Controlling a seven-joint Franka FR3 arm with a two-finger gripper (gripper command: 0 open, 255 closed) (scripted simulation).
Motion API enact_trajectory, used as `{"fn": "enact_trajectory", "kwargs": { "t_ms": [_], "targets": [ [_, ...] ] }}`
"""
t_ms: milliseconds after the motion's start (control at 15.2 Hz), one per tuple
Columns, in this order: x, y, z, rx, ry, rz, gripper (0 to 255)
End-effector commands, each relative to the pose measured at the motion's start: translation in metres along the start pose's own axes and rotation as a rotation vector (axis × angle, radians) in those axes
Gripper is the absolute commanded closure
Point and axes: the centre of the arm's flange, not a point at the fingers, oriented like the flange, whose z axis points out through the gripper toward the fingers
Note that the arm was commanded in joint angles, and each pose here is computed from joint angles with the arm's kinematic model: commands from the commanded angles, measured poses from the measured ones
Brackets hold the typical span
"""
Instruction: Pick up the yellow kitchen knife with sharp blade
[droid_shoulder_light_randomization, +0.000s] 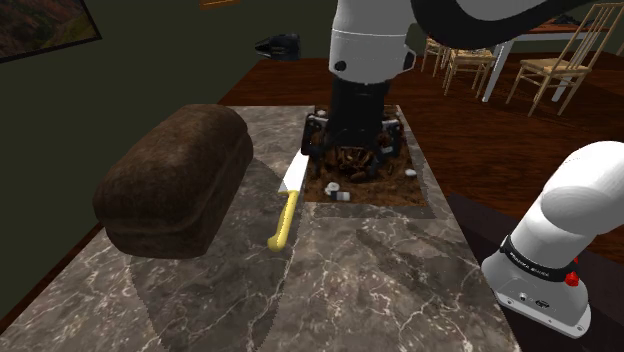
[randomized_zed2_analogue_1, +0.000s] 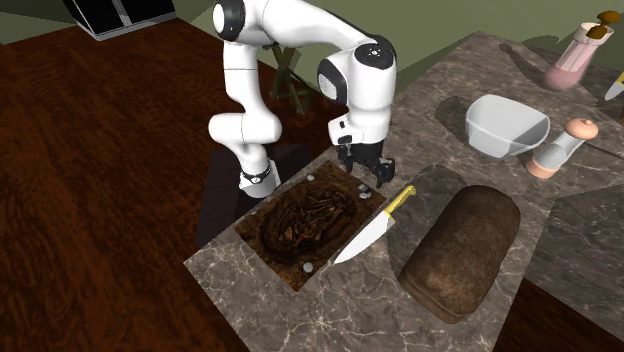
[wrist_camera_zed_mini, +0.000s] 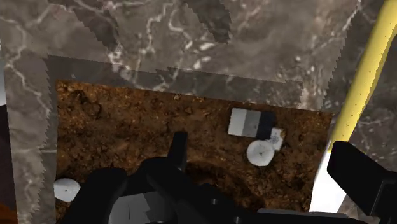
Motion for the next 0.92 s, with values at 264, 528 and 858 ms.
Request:
{"fn": "enact_trajectory", "kwargs": {
  "t_ms": [264,528,858],
  "targets": [
    [-0.026,-0.074,0.011,0.011,0.02,0.163,0],
    [-0.031,-0.097,0.024,0.014,0.026,0.212,0],
    [-0.03,-0.094,0.05,0.014,0.026,0.212,0]
  ]
}}
